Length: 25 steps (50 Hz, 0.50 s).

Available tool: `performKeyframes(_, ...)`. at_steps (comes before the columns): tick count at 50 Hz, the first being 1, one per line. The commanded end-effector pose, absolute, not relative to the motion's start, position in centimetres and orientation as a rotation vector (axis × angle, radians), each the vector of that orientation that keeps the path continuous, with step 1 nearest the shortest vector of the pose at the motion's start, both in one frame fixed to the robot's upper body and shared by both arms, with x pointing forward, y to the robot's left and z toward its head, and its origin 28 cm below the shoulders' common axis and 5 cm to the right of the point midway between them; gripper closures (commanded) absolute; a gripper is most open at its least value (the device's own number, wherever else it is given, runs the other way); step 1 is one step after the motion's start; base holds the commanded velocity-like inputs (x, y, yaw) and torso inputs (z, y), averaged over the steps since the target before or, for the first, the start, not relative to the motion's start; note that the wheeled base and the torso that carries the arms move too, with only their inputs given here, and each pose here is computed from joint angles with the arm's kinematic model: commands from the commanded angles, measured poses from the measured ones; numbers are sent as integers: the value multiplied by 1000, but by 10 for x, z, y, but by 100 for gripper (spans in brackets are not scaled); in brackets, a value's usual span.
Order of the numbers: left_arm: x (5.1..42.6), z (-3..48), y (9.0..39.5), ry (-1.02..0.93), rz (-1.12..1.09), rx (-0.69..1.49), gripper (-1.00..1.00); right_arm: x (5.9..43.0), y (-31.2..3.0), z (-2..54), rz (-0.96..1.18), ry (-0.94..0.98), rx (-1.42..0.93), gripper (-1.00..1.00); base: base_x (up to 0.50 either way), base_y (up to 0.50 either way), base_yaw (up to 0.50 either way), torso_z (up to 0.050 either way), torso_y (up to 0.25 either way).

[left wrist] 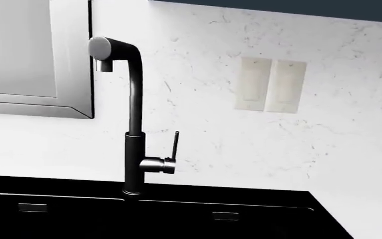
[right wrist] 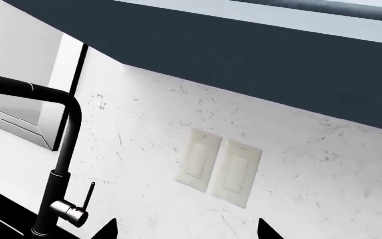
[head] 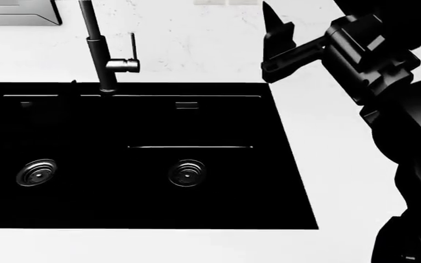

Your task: Pick and place the shaker into the drawer. Then close the cabinet.

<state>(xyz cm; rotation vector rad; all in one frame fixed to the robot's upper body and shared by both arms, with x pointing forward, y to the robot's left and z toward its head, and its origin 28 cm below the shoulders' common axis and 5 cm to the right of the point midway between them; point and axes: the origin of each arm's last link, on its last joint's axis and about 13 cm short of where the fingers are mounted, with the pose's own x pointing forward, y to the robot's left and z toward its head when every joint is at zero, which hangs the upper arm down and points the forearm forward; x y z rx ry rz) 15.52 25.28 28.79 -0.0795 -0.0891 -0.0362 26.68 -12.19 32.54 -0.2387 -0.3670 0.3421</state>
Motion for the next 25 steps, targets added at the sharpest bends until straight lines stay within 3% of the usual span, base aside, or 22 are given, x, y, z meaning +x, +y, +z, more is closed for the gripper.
performKeyframes(1,157,280,252,-71,-16,-81,-100,267,-124,324,325,-362,-223,-100,2,-500,0,0,0)
performKeyframes(25,159,277,249,-66,-28,-89,-100,266,-123,323,324,-352,-222,-100,17,-500,0,0,0)
